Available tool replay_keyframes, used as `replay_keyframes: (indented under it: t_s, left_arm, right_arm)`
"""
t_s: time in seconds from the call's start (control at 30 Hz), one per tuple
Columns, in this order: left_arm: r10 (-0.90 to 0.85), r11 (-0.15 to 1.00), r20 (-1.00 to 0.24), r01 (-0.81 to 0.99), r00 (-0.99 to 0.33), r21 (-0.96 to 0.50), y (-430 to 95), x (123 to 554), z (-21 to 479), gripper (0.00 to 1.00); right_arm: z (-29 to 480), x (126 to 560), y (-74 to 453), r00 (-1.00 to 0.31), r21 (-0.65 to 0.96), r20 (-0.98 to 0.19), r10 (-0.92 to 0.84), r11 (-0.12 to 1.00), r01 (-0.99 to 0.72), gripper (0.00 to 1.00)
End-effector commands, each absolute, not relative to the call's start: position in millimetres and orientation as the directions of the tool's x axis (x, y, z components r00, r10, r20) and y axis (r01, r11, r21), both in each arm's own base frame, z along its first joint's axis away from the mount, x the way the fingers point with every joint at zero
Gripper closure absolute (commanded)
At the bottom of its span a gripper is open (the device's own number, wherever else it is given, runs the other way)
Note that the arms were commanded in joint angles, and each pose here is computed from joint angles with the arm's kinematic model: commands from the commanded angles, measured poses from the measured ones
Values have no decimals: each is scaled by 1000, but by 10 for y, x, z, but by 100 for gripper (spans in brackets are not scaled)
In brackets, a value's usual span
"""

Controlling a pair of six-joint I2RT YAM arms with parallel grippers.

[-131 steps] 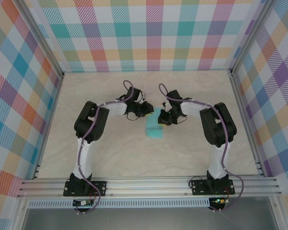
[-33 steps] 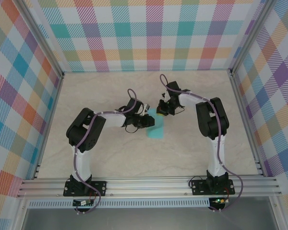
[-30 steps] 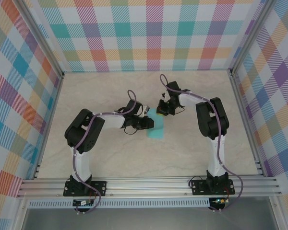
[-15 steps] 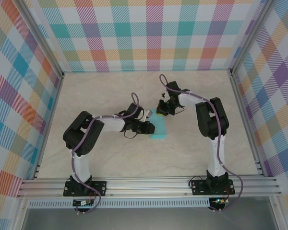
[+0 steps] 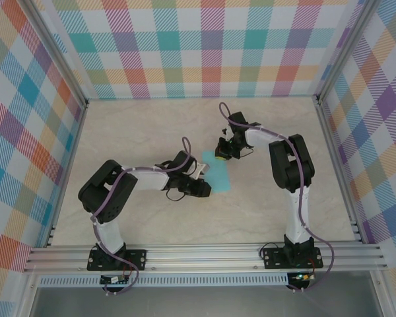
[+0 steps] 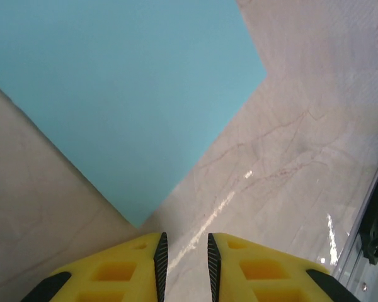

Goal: Fold a paper plane with a square sheet of paper (fold left side to right side)
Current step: First fold the square sheet of paper in half at the center of the table.

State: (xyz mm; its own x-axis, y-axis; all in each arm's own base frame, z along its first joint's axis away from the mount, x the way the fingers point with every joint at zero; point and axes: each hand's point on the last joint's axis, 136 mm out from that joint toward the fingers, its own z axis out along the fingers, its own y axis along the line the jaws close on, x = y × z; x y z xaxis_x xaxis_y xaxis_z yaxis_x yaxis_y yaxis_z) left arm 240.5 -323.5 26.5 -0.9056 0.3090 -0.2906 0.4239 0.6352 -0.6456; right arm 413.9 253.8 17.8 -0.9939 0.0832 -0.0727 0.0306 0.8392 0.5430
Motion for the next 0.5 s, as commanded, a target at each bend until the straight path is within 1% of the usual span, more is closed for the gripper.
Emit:
replay_keyframes:
  t_s: [0.0,0.1,0.2,0.23,0.33,0.4,0.47]
  left_arm:
    - [338,617,-276,433,-900,-657,-3226,2241,351,74]
    - [324,612,-319,454,-891,-647,-3226,2291,525,74]
    - [274,607,-377,463,-885,-646,-3191,2402,803,73]
    - [244,605,-401,461,-883,-649,-3171,2467,916,73]
    - [108,655,-438,395,-893,-644,-2991,2756,1127,70]
    - [3,708,-414,295,-910,-642,-2822,3002,1137,69]
    - [-77,700,-376,218,-923,-680,-2755,3212,1111,69]
  right_arm:
    - [-150,3932,2381,-997,443,15,78,893,76,100]
    - [-58,3968,2468,-998,488,-7,67,871,55,99]
    - [200,4033,2593,-997,555,-63,52,832,8,94]
    - [332,4051,2622,-995,573,-90,51,819,-10,91]
    - [725,4061,2604,-981,590,-183,56,804,-65,77]
    - [945,4005,2500,-968,564,-244,63,821,-89,66]
    - [1088,3904,2359,-955,523,-289,65,846,-101,57]
